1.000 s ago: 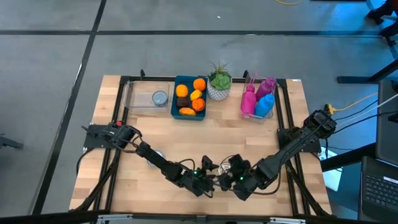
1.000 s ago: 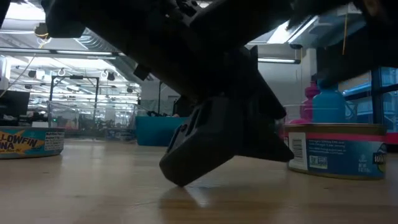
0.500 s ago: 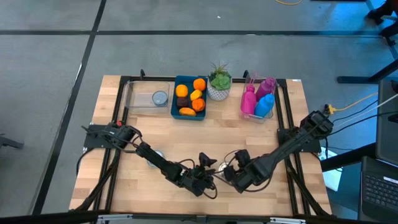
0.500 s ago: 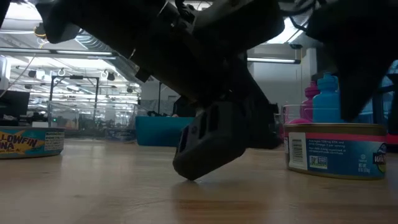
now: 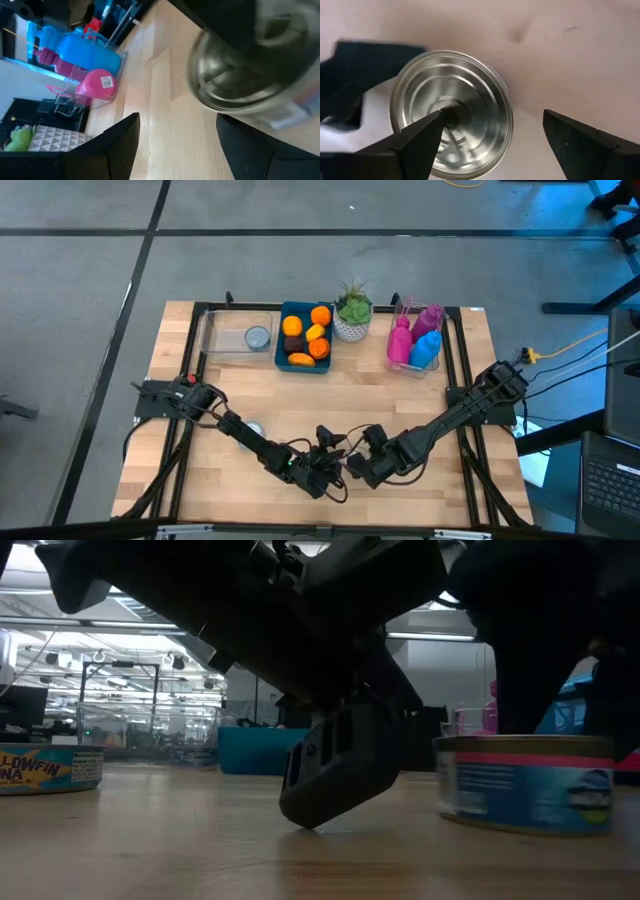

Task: Pick & Place Food Item
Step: Stack the blue and pink tuna can on top of the blue tuna can into the left transparent bin

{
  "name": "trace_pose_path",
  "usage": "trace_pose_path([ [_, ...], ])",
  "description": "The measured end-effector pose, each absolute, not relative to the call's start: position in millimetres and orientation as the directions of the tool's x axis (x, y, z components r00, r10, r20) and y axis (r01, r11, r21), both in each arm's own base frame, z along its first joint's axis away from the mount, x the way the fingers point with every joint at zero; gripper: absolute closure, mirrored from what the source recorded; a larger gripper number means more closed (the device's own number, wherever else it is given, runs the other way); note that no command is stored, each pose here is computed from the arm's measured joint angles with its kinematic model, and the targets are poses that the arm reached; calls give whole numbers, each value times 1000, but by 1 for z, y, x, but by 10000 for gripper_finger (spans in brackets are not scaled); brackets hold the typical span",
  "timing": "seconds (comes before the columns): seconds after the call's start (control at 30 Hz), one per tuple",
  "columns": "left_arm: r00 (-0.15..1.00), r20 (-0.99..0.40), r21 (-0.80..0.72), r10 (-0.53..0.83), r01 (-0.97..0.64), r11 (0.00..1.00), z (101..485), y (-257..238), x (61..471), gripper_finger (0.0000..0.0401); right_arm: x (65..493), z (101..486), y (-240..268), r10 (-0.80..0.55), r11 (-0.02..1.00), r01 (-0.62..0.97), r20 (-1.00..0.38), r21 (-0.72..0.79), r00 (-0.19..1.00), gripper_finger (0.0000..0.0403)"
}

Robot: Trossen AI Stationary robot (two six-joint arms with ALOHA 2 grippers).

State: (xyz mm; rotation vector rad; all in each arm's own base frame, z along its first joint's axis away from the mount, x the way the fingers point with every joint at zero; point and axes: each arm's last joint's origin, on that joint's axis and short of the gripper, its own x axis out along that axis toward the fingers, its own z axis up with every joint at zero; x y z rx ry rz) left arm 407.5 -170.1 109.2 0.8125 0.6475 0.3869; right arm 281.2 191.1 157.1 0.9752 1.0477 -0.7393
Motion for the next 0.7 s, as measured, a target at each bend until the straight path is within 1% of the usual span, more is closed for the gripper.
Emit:
trace_pose_path([
  [0.1, 744, -383, 770, 547, -70, 635, 109, -170, 407, 148, 287, 157, 194, -26, 422, 835, -916, 352, 400, 62],
  [0.27, 746, -387, 765, 542, -68, 640, 109, -170, 408, 148, 293, 160, 194, -30, 443, 803, -889, 398, 457, 62],
  [0.43, 740, -393, 755, 546, -79, 651, 108, -170, 407, 148, 299, 163, 199, 11, 465, 751, -851, 469, 525, 62],
  [0.7, 699, -412, 774, 584, -70, 629, 104, -162, 405, 148, 301, 166, 205, 48, 465, 716, -822, 521, 567, 62],
])
